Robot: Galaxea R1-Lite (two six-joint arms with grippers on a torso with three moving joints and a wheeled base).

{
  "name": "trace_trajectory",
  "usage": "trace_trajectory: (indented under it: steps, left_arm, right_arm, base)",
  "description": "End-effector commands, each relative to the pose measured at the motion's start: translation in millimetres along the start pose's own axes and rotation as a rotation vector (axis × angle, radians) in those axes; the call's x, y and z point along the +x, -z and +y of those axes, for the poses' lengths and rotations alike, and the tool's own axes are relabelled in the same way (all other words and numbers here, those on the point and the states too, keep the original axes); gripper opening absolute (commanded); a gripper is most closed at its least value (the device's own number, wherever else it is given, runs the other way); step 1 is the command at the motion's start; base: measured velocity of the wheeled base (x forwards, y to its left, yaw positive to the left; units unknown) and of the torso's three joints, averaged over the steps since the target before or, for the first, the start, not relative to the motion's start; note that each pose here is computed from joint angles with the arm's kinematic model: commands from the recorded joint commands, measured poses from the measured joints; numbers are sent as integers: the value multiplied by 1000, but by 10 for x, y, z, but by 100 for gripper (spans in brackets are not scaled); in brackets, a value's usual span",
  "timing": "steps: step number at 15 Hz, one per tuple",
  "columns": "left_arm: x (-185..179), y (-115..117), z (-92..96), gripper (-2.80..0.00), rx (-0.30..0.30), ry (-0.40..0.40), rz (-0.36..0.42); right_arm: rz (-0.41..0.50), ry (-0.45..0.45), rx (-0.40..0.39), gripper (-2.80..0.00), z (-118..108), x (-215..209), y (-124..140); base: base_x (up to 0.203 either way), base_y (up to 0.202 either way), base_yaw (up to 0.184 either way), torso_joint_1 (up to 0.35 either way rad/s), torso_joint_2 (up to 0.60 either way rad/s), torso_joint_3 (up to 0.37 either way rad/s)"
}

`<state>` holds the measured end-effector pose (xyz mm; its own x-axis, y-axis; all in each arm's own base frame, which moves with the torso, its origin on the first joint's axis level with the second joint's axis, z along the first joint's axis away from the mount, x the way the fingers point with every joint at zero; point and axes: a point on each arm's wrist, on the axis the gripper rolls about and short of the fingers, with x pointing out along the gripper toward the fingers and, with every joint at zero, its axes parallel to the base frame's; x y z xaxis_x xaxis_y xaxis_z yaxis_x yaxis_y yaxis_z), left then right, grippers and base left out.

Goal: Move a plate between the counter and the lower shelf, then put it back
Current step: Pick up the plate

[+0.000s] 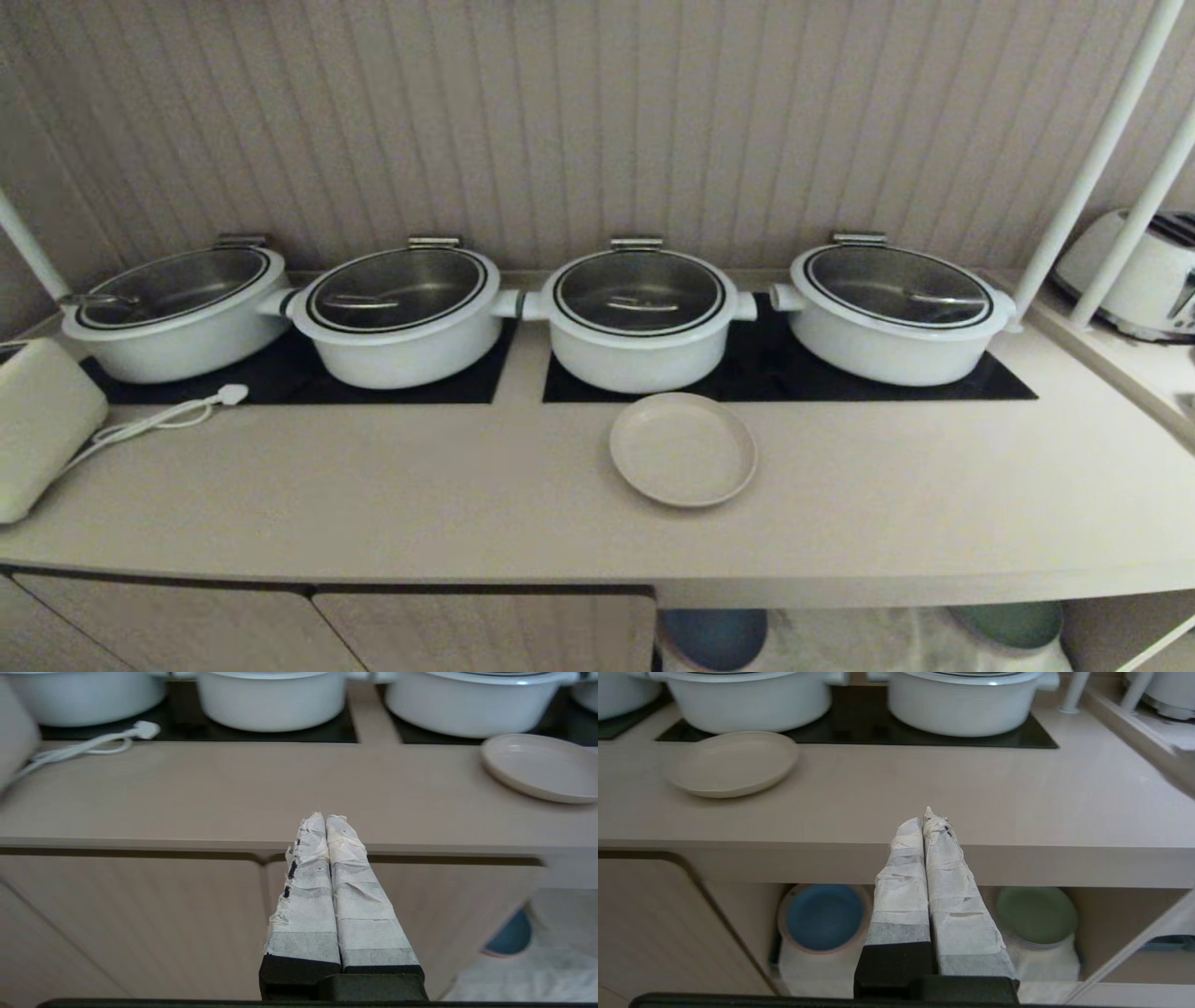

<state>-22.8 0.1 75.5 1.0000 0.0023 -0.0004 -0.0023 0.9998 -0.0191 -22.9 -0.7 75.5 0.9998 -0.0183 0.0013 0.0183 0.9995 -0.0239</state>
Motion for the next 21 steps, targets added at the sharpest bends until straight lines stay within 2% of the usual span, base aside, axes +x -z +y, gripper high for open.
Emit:
trace_trajectory:
  steps: [1, 5, 21]
  left_arm:
    - [0, 0, 0, -280, 1, -1, 0]
    - [0, 0, 0, -280, -1, -1, 0]
    - [0, 0, 0, -280, -1, -1, 0]
  right_arm:
    - [1, 0, -1, -280, 0, 1, 0]
    - [0, 0, -1, -280, 0, 0, -4]
    - [1, 0, -2, -280, 0, 1, 0]
  base:
    - [0, 199, 3, -1, 2, 2]
    - [0, 165, -2, 3, 1, 3]
    - [0, 0, 0, 0, 0, 0]
